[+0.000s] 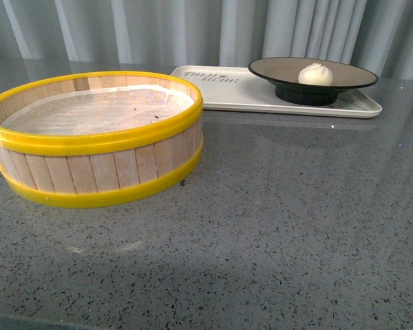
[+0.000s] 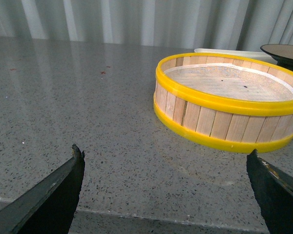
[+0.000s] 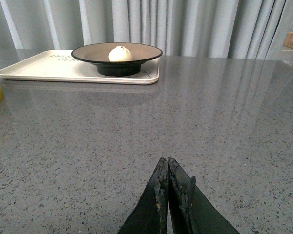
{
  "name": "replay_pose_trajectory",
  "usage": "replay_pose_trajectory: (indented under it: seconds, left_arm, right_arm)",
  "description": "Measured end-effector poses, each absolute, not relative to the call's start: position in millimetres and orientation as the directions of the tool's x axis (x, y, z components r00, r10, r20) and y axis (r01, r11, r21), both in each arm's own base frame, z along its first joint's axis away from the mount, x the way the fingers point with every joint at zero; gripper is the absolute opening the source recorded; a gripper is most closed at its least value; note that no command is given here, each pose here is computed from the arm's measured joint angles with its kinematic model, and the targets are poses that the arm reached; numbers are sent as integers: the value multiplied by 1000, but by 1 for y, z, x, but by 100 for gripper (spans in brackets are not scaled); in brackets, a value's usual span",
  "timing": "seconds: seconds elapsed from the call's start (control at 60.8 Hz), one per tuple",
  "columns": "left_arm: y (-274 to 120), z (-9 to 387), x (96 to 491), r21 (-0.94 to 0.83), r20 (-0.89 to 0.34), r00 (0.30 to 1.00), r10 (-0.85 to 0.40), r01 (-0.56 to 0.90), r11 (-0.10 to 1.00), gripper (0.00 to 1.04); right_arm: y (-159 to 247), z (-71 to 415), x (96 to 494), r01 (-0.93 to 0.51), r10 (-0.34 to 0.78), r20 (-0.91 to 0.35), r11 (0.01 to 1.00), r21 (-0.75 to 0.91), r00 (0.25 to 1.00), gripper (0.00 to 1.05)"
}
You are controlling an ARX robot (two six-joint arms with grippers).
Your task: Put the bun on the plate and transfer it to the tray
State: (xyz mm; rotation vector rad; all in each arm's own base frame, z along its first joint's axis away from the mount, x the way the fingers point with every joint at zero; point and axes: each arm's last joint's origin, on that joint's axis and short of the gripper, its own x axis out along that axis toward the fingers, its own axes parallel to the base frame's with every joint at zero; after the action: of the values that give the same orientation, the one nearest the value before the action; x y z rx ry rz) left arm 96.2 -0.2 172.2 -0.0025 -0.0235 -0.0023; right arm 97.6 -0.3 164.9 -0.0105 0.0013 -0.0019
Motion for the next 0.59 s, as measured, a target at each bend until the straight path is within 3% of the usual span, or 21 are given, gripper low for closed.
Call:
replay_pose_trajectory:
  seconds: [0.181,0.296,0.543,0.592]
  left_arm:
    - [0,172,96,-2,23,1000,-2,2,1000,98]
    - [0,172,96,-2,23,1000,-2,2,1000,98]
    - [0,172,96,-2,23,1000,-2,2,1000,98]
    - [0,172,96,-2,23,1000,-2,2,1000,98]
  right_arm:
    - [0,165,98,2,-2,-1,1000,-11,1000,5]
    - [0,165,98,2,-2,-1,1000,-10,1000,23]
    - [0,165,98,2,-2,-1,1000,-10,1000,78]
    - [0,165,98,2,-2,-1,1000,-10,1000,85]
